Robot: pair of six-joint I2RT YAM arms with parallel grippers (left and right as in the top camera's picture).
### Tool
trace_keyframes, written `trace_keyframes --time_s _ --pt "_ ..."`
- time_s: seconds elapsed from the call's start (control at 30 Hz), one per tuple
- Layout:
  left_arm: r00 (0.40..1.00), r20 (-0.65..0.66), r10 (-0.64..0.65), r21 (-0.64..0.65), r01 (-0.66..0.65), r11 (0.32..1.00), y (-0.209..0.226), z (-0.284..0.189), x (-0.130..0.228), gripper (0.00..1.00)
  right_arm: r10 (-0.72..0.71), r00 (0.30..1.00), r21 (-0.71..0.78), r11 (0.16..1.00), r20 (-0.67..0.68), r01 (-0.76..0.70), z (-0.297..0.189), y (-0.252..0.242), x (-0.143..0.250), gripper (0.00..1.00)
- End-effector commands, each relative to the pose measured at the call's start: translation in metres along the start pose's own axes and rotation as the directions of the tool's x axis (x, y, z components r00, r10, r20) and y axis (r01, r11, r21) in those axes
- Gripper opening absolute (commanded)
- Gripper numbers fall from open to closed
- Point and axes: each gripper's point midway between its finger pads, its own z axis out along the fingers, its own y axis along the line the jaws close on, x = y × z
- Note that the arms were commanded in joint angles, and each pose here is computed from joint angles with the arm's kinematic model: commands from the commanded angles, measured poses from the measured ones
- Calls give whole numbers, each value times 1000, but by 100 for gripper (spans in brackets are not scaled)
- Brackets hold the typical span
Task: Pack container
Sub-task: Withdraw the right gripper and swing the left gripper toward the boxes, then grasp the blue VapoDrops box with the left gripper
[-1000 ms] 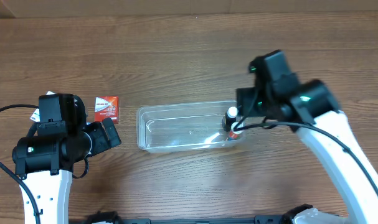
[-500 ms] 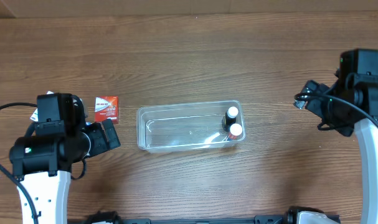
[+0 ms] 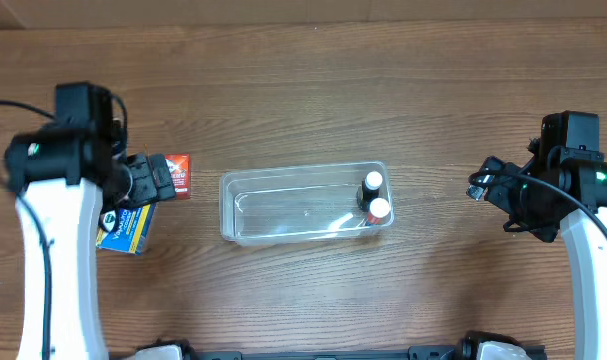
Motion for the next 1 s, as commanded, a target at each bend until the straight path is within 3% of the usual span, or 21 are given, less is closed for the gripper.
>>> trace_keyframes --time_s 0.0,0.33,0.87,0.97 --pt "996 -77 42 -73 -47 996 14 20 0 100 -19 1000 -8 1000 4 19 -1 1 0 100" --pt "996 -71 -51 -141 41 989 40 22 0 100 -19 1000 -9 1000 9 20 -1 1 -1 100" --pt "970 -73 -230 -137 219 966 80 25 1 100 -20 1000 -8 1000 13 20 -1 1 -2 100" --pt "980 -40 -194 -111 189 976 80 27 -9 100 -20 1000 -8 1000 12 20 -1 1 -2 100"
